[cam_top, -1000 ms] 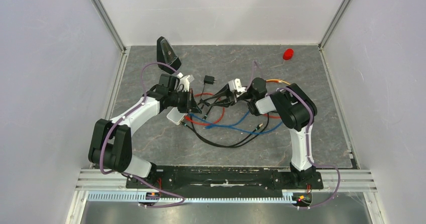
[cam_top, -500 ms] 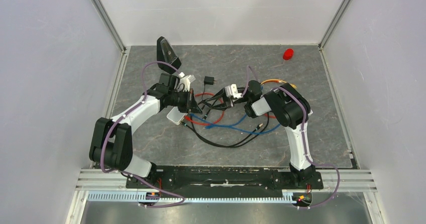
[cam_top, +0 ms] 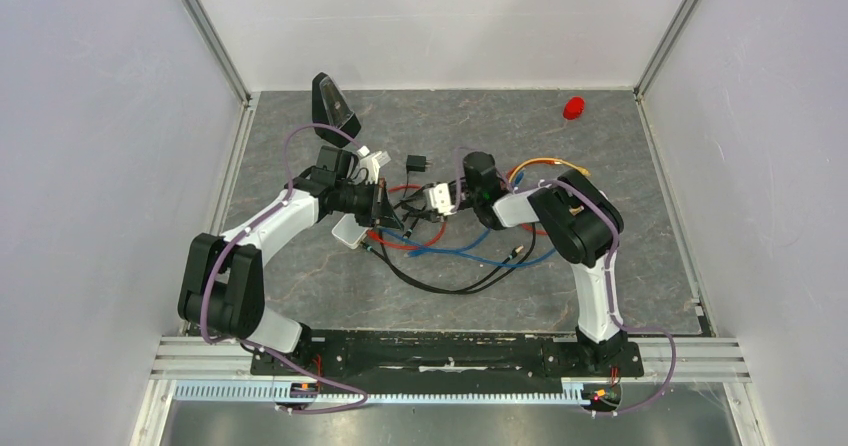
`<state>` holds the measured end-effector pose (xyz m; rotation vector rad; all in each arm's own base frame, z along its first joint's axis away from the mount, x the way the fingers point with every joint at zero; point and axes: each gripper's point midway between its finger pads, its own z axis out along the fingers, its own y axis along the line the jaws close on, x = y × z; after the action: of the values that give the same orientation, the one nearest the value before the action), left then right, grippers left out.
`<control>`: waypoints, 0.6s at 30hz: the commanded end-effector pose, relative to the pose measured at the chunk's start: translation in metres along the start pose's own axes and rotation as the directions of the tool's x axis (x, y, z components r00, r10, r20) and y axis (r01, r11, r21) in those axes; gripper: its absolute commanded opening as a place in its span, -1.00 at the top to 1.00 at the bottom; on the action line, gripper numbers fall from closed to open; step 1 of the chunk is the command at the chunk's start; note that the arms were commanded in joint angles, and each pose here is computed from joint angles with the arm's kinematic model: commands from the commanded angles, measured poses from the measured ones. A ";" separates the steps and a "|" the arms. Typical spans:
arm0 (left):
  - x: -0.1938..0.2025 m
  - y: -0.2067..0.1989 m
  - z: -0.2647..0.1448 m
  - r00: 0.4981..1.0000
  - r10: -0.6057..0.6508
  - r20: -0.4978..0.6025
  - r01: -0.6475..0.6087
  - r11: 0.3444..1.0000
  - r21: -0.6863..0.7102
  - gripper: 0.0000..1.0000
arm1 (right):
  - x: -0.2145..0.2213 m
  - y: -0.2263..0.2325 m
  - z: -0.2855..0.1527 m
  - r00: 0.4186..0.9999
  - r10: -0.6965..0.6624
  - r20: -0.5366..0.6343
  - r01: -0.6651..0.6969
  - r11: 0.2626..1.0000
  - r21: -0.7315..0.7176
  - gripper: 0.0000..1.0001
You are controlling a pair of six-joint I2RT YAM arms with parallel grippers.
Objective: Insert the plug into the switch port
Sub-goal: Pick up the connector from the center of the board.
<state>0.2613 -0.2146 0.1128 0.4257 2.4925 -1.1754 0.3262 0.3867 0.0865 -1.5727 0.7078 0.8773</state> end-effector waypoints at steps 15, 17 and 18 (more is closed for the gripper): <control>-0.005 0.009 0.000 0.998 0.049 -0.026 -0.050 0.998 -0.031 0.95 | -0.019 -0.002 -0.004 0.971 -0.210 -0.110 0.206 0.977 -0.048 0.35; -0.005 0.009 0.001 0.999 0.045 -0.029 -0.046 0.999 -0.028 0.96 | -0.021 -0.002 -0.004 0.972 -0.209 -0.104 0.205 0.977 -0.051 0.35; -0.005 0.010 0.001 0.999 0.044 -0.028 -0.045 0.999 -0.029 0.95 | -0.021 -0.003 -0.003 0.973 -0.207 -0.102 0.202 0.978 -0.054 0.35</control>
<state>0.2591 -0.2094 0.1006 0.4420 2.5514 -1.1386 0.3214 0.3810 0.0800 -1.7124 0.6924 0.6823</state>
